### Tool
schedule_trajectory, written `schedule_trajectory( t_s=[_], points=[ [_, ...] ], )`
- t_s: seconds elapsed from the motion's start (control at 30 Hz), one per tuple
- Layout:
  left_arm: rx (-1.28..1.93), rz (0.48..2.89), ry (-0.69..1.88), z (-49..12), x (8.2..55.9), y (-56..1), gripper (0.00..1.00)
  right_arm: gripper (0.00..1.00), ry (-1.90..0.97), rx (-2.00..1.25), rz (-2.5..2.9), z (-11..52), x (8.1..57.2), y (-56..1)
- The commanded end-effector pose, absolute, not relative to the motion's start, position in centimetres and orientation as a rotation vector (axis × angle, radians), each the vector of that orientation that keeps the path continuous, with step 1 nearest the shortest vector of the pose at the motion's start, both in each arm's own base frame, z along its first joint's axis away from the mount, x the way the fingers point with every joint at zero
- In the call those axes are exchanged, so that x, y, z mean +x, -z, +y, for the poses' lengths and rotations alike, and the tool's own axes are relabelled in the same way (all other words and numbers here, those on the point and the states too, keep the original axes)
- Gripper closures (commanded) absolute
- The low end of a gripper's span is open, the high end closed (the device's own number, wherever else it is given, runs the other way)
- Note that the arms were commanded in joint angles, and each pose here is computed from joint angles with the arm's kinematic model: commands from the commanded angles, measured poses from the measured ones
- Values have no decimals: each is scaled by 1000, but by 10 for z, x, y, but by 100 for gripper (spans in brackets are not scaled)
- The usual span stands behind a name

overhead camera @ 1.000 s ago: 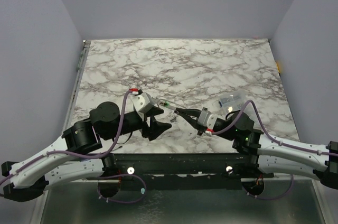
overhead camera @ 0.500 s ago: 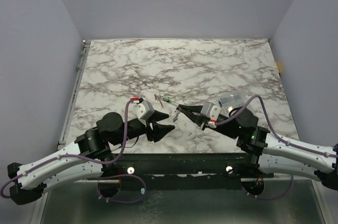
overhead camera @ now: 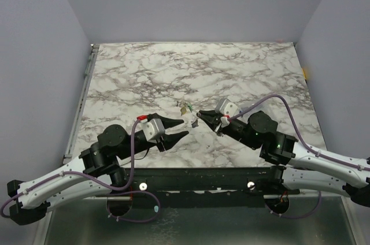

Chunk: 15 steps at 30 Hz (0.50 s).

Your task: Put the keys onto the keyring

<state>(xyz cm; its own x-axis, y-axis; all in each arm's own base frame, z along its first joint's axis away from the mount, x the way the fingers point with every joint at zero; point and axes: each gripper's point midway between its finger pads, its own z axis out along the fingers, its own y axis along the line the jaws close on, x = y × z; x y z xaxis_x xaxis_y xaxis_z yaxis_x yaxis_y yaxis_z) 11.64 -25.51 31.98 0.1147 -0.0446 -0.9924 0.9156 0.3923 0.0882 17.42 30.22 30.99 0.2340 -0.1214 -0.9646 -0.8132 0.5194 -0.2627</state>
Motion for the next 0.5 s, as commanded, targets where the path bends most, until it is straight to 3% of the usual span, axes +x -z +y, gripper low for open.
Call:
schedule_trajectory(
  t_s=[0.0,0.47],
  points=[
    [1003,1127,842,-264,112,-321,58,99,-598,-869,1303,299,178,-328],
    [987,1031,716,-272,131,-326,52,99,-647,-793,1410,298,179,-334]
  ],
)
